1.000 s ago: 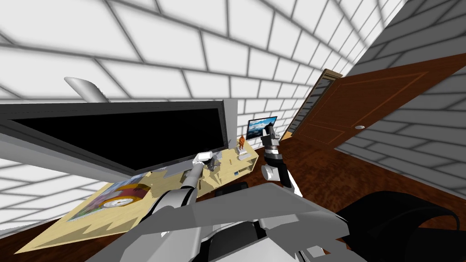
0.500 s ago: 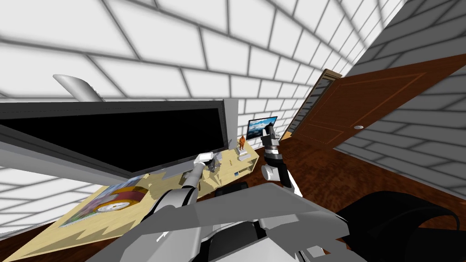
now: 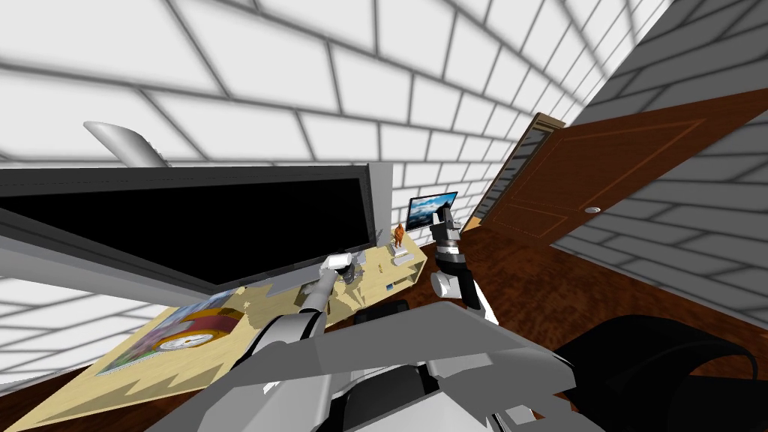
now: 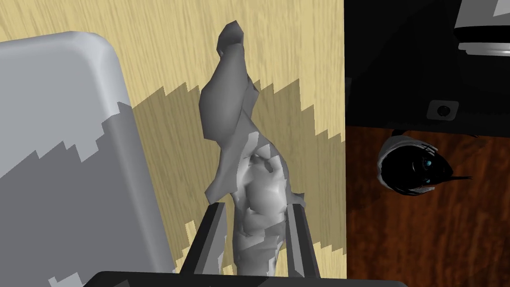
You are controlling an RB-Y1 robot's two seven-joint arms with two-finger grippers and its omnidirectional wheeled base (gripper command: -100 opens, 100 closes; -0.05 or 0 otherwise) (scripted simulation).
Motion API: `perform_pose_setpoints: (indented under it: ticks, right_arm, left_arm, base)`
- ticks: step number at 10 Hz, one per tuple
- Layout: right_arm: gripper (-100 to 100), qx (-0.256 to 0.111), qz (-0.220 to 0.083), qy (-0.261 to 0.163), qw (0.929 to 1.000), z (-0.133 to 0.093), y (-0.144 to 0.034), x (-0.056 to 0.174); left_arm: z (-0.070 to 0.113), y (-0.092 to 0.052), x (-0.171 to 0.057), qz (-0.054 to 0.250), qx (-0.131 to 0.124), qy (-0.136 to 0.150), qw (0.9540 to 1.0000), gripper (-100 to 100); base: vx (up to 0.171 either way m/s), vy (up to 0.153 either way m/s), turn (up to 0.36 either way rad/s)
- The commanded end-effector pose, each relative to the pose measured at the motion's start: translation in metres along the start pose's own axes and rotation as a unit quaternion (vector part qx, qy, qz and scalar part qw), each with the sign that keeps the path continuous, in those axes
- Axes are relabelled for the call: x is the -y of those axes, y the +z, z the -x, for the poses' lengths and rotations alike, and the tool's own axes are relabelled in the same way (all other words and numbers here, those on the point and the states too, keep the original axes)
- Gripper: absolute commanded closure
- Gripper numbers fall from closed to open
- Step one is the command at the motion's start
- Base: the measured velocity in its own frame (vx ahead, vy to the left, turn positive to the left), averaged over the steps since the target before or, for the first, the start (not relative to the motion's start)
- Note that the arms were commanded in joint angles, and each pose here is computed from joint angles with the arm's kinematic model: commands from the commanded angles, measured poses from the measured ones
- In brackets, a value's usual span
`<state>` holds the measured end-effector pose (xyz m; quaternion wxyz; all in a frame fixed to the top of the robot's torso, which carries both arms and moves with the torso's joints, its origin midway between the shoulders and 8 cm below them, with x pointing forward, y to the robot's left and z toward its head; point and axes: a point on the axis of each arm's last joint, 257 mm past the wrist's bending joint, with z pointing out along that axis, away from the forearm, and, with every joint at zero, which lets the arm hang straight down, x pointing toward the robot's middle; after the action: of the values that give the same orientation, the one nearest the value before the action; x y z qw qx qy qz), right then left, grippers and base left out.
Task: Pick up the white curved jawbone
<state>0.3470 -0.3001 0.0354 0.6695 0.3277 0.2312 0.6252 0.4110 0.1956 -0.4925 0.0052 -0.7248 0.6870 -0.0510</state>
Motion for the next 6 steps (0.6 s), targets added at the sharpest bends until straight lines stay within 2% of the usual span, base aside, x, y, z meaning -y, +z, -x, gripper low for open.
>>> perform_pose_setpoints:
  ticks: [1, 3, 4, 5, 6]
  right_arm:
    - [0, 0.0, 0.0, 0.0, 1.0, 0.0, 0.0, 0.0]
    - [0, 0.0, 0.0, 0.0, 1.0, 0.0, 0.0, 0.0]
    - [0, 0.0, 0.0, 0.0, 1.0, 0.0, 0.0, 0.0]
    - [0, 0.0, 0.0, 0.0, 1.0, 0.0, 0.0, 0.0]
    - [0, 0.0, 0.0, 0.0, 1.0, 0.0, 0.0, 0.0]
  left_arm:
    - [0.0, 0.0, 0.0, 0.0, 0.0, 0.0, 1.0, 100]
    - [0.0, 0.0, 0.0, 0.001, 0.0, 0.0, 1.0, 100]
    - [0.0, 0.0, 0.0, 0.001, 0.0, 0.0, 1.0, 0]
    - [-0.002, -0.008, 0.004, 0.002, 0.0, 0.0, 1.0, 100]
    - [-0.002, -0.012, 0.007, 0.002, 0.0, 0.0, 1.0, 100]
  base:
    - [0.0, 0.0, 0.0]
    - [0.0, 0.0, 0.0]
    - [0.0, 0.0, 0.0]
    - [0.0, 0.0, 0.0]
    - [-0.007, 0.0, -0.004]
